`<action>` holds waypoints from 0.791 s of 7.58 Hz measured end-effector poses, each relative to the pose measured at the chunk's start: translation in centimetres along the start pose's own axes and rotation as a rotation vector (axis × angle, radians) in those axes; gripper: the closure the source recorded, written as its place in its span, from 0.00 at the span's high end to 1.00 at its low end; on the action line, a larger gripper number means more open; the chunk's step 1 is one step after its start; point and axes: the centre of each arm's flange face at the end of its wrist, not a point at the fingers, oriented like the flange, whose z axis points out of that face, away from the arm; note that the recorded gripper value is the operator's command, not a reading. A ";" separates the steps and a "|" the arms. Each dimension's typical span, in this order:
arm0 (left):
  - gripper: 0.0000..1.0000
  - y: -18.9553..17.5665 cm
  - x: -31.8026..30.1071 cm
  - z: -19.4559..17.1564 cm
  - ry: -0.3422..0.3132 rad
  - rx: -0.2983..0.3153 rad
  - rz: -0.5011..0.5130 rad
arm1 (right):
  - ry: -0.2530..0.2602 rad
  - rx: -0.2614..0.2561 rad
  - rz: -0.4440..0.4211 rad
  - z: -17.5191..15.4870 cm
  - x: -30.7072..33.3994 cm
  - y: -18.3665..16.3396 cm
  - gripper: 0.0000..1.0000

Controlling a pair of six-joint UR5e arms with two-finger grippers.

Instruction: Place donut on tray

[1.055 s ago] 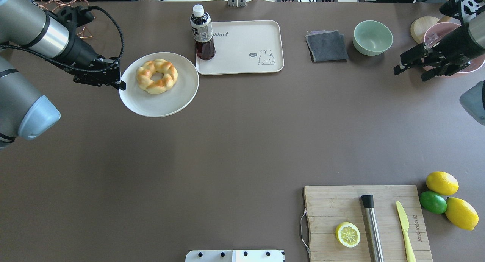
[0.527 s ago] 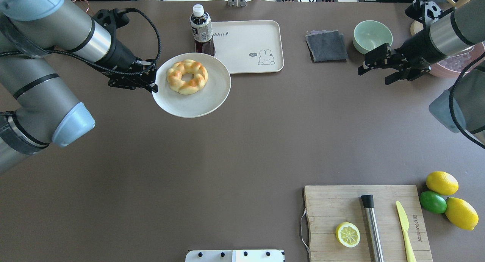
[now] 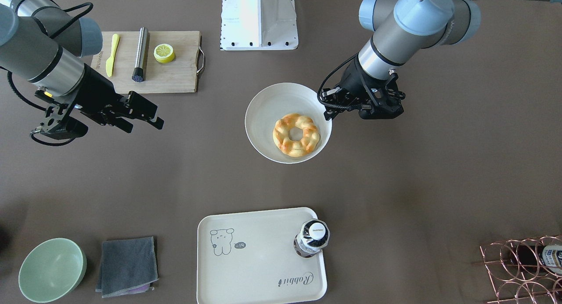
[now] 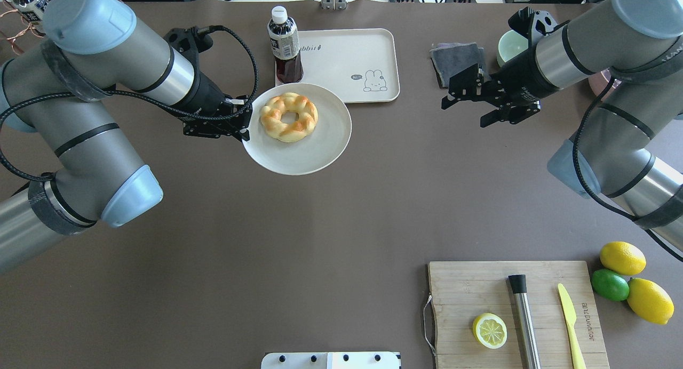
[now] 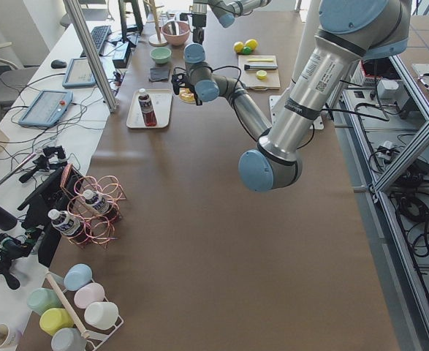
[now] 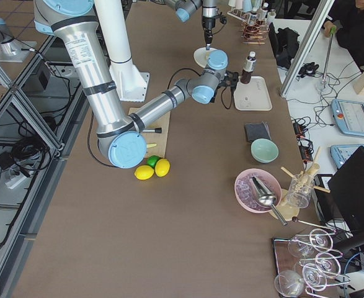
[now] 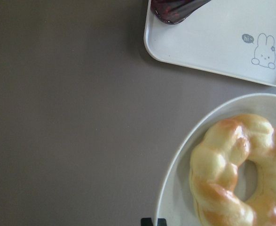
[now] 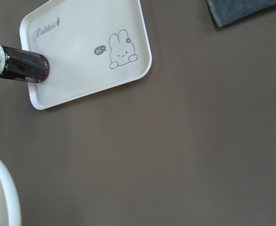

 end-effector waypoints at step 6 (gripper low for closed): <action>0.00 3.8 7.3 1.3 -0.017 0.030 -0.058 | -0.038 -0.017 -0.061 2.2 -5.9 2.0 0.94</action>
